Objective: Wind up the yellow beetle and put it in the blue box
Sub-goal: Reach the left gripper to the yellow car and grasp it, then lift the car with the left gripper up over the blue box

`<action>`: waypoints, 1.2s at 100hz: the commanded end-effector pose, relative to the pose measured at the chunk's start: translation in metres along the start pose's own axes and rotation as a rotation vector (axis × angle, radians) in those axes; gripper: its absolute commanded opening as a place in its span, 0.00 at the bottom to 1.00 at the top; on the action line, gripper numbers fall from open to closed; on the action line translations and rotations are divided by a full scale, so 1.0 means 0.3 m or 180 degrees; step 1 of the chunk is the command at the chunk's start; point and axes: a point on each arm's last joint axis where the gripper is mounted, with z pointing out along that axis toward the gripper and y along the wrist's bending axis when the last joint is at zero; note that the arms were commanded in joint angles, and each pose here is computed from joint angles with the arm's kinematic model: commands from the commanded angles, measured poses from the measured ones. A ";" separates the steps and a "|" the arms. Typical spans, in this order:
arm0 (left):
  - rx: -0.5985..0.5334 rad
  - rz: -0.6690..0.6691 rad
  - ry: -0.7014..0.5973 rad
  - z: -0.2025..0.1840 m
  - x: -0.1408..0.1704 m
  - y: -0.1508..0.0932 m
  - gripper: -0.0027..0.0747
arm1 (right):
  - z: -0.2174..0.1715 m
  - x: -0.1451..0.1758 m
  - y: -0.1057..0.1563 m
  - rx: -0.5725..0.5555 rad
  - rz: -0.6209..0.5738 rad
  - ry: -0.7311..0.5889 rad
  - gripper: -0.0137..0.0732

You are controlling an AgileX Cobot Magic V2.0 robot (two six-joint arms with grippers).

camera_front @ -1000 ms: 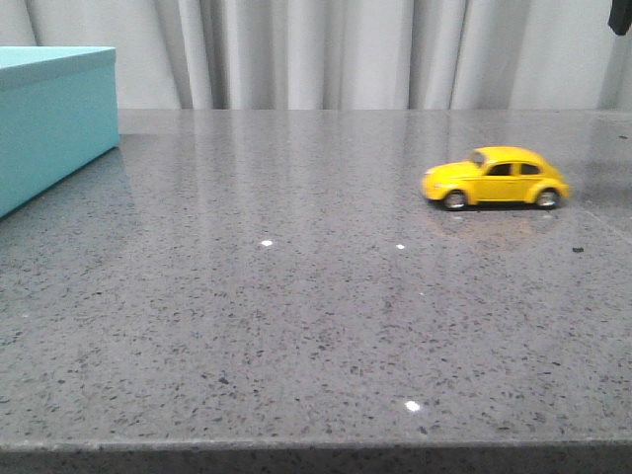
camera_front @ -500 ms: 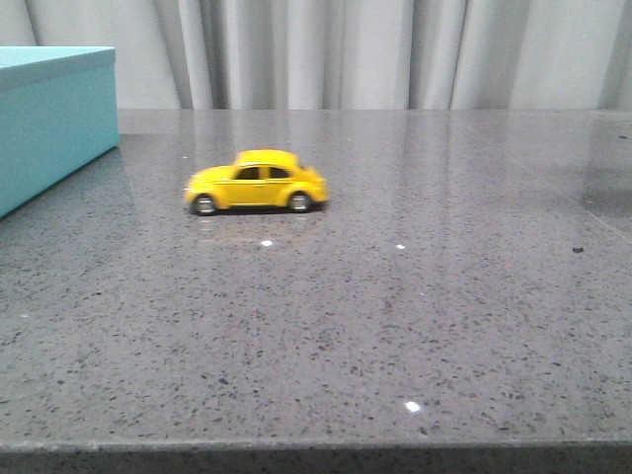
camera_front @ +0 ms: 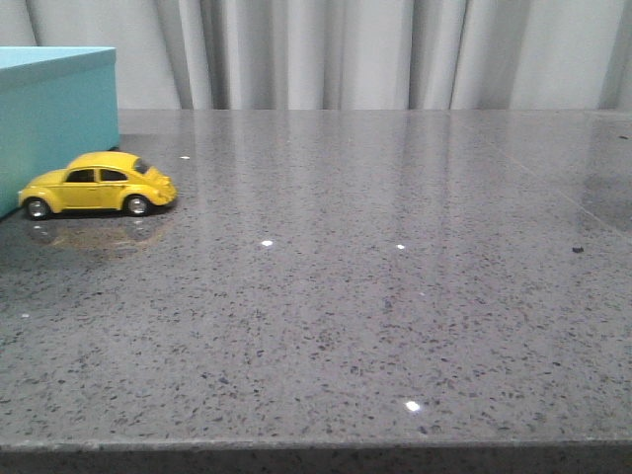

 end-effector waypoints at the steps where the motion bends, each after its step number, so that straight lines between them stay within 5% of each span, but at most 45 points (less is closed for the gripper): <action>1: 0.0174 0.0429 0.0011 0.028 -0.071 -0.009 0.67 | -0.078 -0.015 -0.002 -0.0083 -0.0045 -0.0367 0.70; 38: 0.0779 0.1972 0.0587 0.293 -0.085 -0.037 0.67 | -0.154 0.005 -0.010 -0.0132 -0.0118 -0.0552 0.70; 91: 0.0951 0.2160 0.1241 0.510 0.027 -0.023 0.67 | -0.179 0.014 -0.013 -0.0141 -0.0151 -0.0600 0.70; 120: 0.0833 0.2212 0.1193 0.563 0.036 -0.013 0.67 | -0.179 0.015 -0.014 -0.0137 -0.0154 -0.0588 0.70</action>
